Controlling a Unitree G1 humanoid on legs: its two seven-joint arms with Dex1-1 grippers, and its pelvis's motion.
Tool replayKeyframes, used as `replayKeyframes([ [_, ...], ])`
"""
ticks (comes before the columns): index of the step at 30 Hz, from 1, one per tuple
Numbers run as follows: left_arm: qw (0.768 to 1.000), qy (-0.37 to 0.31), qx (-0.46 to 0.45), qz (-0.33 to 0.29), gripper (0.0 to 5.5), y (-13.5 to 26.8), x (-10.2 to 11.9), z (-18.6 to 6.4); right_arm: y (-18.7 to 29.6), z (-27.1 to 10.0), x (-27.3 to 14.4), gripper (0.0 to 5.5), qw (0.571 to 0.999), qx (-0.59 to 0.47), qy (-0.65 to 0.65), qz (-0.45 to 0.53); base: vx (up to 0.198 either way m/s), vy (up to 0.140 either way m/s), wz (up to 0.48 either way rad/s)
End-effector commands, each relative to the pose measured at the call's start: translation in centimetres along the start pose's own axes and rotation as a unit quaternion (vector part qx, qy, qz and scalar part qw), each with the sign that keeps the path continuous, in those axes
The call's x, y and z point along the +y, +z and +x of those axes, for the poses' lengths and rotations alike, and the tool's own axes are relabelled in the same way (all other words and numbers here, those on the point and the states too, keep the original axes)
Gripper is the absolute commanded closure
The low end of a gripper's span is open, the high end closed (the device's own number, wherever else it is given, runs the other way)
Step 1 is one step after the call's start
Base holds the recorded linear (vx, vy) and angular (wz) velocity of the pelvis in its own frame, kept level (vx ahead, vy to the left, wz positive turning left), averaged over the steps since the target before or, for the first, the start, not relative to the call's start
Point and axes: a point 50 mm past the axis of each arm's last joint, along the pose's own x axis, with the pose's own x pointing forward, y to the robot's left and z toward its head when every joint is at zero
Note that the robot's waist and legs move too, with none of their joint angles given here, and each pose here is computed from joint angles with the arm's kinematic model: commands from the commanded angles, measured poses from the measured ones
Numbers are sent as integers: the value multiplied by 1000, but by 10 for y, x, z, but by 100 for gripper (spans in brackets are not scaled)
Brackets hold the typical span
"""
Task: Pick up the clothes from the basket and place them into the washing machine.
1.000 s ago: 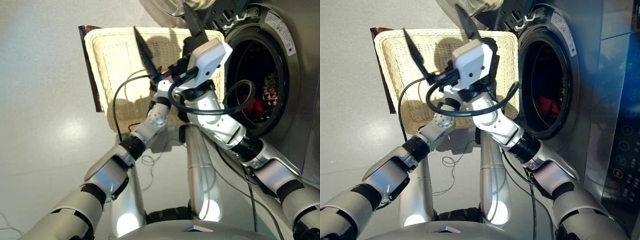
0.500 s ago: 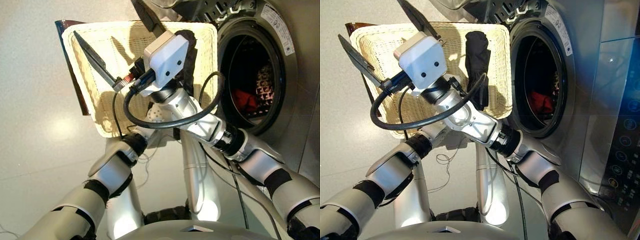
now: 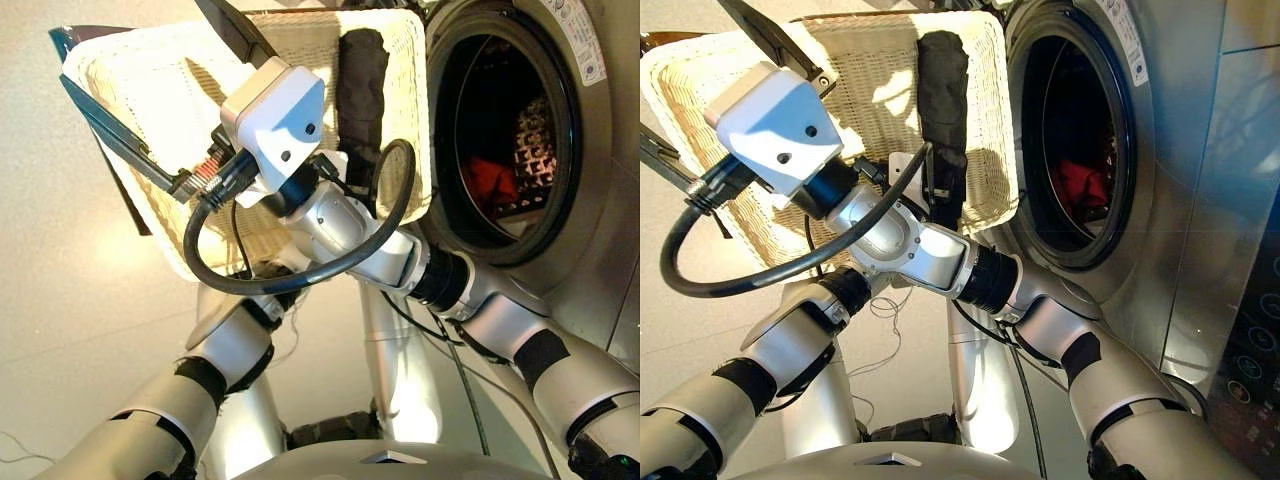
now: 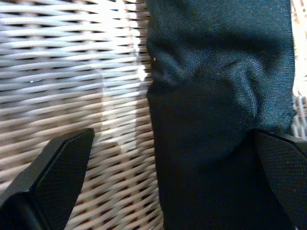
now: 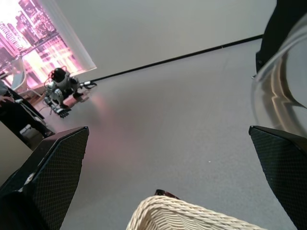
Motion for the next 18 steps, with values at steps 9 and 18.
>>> replayKeyframes([
  [9,997,-67,19,-28,550,-5,-59,-6,31,16,26,0,994,-80,44,55,0,0,0],
  [18,998,-64,14,-21,550,-1,-60,-5,30,13,18,0,996,-74,34,46,0,0,0],
])
